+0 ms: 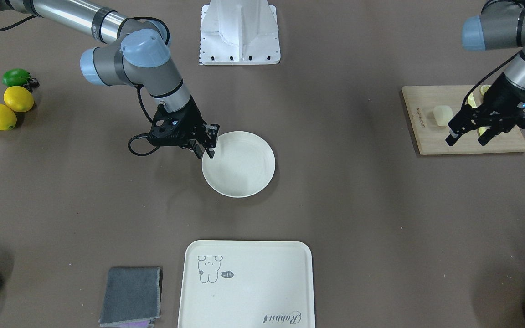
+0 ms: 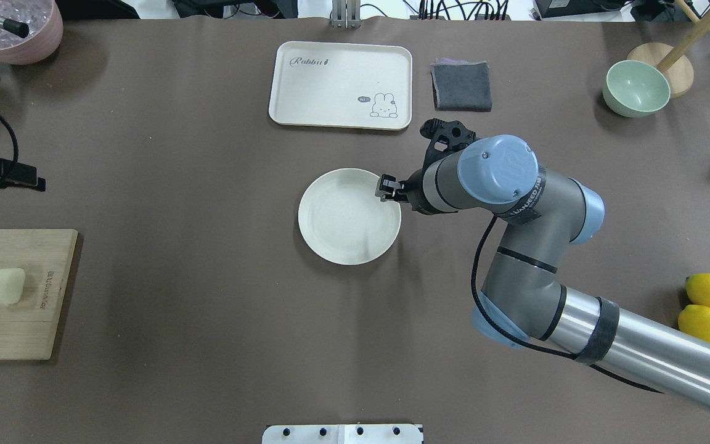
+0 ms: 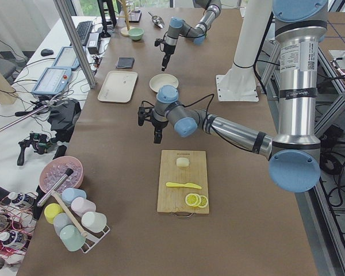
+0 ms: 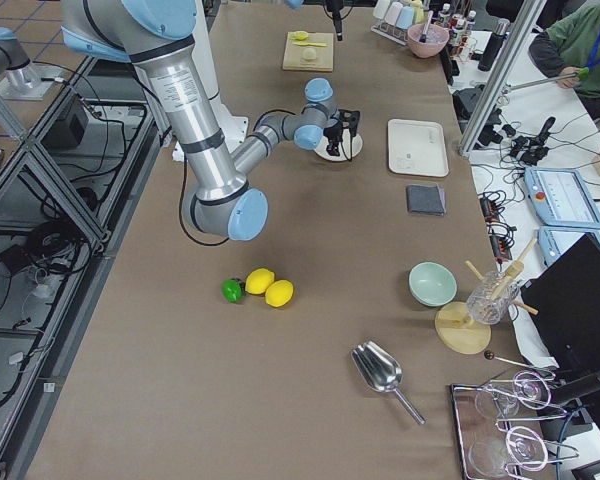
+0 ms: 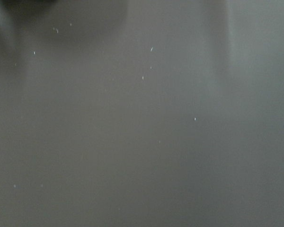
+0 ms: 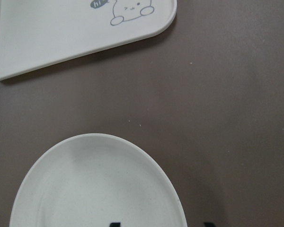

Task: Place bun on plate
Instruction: 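Release the plate and lift the right gripper while the left gripper grasps the bun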

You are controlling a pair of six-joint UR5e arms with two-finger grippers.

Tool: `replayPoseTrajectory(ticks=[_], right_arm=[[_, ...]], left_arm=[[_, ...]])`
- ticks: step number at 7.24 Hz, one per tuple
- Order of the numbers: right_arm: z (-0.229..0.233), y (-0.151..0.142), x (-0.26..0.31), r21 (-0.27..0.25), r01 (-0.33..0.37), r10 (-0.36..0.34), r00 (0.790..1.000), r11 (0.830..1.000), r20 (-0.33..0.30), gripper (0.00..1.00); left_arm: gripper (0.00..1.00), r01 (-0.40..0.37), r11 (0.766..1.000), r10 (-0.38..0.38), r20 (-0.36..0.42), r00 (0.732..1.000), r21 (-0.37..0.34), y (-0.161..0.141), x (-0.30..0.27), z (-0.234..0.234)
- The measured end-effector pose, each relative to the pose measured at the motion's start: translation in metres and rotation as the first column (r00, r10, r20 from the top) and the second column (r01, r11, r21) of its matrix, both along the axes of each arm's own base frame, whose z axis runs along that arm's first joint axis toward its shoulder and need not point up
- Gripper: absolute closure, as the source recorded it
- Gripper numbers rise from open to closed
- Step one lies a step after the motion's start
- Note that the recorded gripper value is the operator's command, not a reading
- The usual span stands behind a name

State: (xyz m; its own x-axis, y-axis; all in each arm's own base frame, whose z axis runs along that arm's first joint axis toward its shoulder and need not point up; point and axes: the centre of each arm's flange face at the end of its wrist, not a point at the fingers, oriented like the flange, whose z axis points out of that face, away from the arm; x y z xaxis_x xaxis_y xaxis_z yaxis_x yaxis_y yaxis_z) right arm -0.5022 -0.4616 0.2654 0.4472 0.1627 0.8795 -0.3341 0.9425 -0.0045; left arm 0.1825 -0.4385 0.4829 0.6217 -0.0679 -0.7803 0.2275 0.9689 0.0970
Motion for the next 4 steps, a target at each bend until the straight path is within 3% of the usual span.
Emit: replayPoseTrajectory(ticks=[1, 3, 4], right_arm=[[-0.002, -0.010, 0.012, -0.005, -0.006, 0.006, 1.000, 1.000, 0.008, 0.00], [-0.006, -0.024, 0.031, -0.012, -0.007, 0.007, 1.000, 1.000, 0.021, 0.00], [-0.006, -0.028, 0.035, -0.012, -0.008, 0.009, 1.000, 1.000, 0.022, 0.00]], left_arm=[[0.02, -0.011, 1.000, 0.011, 0.021, 1.000, 0.001, 0.023, -0.003, 0.023], [0.17, -0.033, 0.999, 0.032, 0.037, 0.999, 0.016, 0.060, -0.010, 0.063], [0.17, -0.044, 0.999, 0.042, 0.054, 0.998, 0.026, 0.069, -0.004, 0.077]])
